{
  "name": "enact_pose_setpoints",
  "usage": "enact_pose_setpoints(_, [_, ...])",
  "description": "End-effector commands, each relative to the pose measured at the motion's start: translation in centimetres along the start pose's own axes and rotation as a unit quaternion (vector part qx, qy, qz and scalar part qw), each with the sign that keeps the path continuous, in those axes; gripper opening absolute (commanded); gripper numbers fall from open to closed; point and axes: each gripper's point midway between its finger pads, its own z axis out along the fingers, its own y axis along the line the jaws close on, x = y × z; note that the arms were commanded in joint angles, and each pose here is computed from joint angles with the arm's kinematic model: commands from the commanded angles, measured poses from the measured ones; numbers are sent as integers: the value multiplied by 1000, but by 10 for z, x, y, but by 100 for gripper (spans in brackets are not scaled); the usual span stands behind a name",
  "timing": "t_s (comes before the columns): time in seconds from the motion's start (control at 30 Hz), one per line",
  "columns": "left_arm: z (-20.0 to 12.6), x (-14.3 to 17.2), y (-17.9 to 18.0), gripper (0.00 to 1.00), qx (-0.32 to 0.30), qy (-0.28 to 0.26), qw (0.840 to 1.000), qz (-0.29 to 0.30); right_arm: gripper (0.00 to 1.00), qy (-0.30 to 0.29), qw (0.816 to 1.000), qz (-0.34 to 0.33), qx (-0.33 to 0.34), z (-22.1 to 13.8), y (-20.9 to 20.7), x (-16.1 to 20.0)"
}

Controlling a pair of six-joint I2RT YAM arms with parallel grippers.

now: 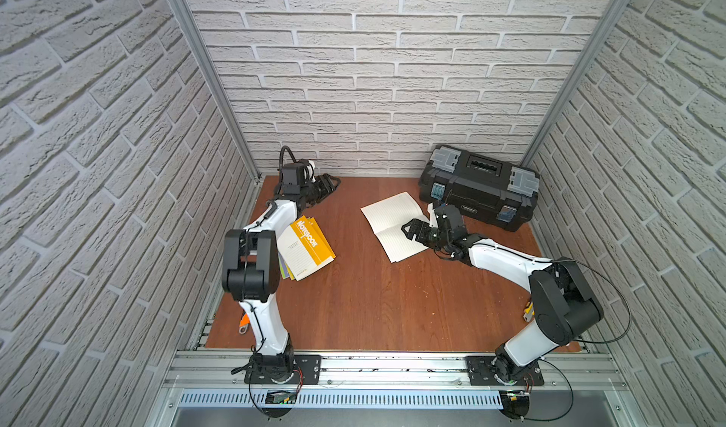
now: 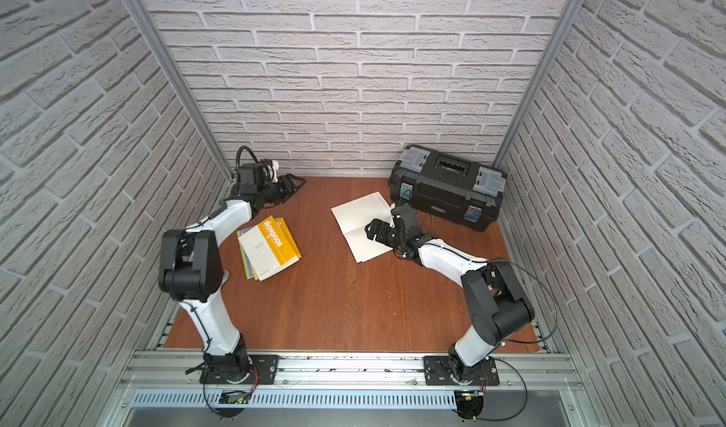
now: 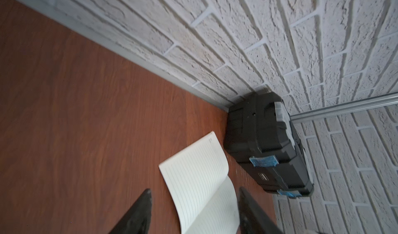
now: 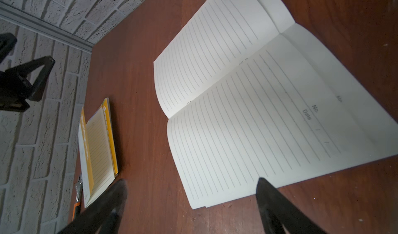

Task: Close the notebook
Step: Close the notebook at the center of the board.

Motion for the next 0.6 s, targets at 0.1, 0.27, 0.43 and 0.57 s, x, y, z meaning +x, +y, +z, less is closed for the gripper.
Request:
enact_pose_setpoints(0.1, [80, 31, 27, 61, -45, 86, 995, 3, 93, -16, 1000, 20, 19, 22, -20, -7])
enact_pose_setpoints(0.27, [92, 54, 31, 61, -60, 93, 994, -7, 93, 0, 1000, 9, 11, 40, -18, -9])
enact_pose_setpoints(0.43, [85, 78, 31, 62, -54, 96, 993, -37, 93, 17, 1000, 10, 7, 52, -18, -5])
enact_pose_setpoints(0.57, [86, 96, 31, 60, -39, 99, 992, -71, 93, 31, 999, 13, 15, 56, -27, 5])
